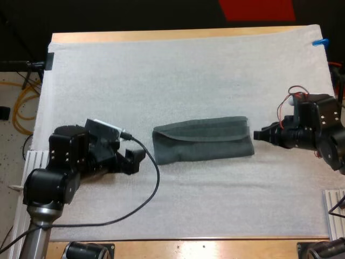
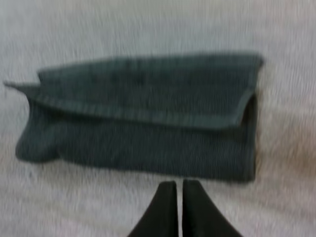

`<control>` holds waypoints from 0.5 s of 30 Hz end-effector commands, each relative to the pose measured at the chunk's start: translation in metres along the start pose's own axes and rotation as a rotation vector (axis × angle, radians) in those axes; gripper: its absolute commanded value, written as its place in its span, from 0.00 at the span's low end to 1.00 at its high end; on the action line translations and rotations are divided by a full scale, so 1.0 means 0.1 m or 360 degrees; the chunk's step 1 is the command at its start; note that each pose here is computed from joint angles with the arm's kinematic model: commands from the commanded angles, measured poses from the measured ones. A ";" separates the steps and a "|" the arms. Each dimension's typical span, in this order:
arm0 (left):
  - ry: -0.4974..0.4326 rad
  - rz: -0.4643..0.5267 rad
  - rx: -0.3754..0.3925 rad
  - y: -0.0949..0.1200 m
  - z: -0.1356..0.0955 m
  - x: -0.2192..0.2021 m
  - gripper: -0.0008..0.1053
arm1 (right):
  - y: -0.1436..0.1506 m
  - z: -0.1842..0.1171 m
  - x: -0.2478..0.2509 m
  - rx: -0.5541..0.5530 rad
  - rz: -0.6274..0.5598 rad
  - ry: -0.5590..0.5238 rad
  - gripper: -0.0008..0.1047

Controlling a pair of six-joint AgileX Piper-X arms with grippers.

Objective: Pick towel from pile fold and stack

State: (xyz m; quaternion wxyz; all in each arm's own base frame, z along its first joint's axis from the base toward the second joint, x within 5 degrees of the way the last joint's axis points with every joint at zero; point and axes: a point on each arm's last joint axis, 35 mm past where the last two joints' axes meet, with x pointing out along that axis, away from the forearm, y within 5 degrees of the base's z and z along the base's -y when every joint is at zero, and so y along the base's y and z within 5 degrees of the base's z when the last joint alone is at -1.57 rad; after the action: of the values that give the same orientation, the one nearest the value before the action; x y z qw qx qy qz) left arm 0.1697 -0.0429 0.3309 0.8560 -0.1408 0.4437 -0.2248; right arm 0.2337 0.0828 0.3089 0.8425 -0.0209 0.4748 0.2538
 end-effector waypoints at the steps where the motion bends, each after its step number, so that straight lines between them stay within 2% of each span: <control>1: 0.0031 0.0014 0.0010 -0.02 -0.04 -0.03 0.69 | 0.05 0.00 -0.04 -0.0035 0.0031 0.0013 0.01; 8: 0.0098 0.0035 -0.0009 -0.01 -0.09 -0.05 0.69 | 0.28 0.02 0.33 -0.0127 0.0117 0.0200 0.01; 15: 0.0098 0.0035 -0.0009 -0.01 -0.09 -0.05 0.69 | 0.25 0.22 0.90 -0.0095 0.0118 0.0441 0.01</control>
State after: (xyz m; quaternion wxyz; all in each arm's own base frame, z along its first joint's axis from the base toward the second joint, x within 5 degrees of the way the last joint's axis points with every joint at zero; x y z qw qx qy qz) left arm 0.1599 -0.0414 0.3265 0.8393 -0.1369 0.4787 -0.2182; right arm 0.2791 0.1478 0.2482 0.7555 -0.0635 0.5833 0.2914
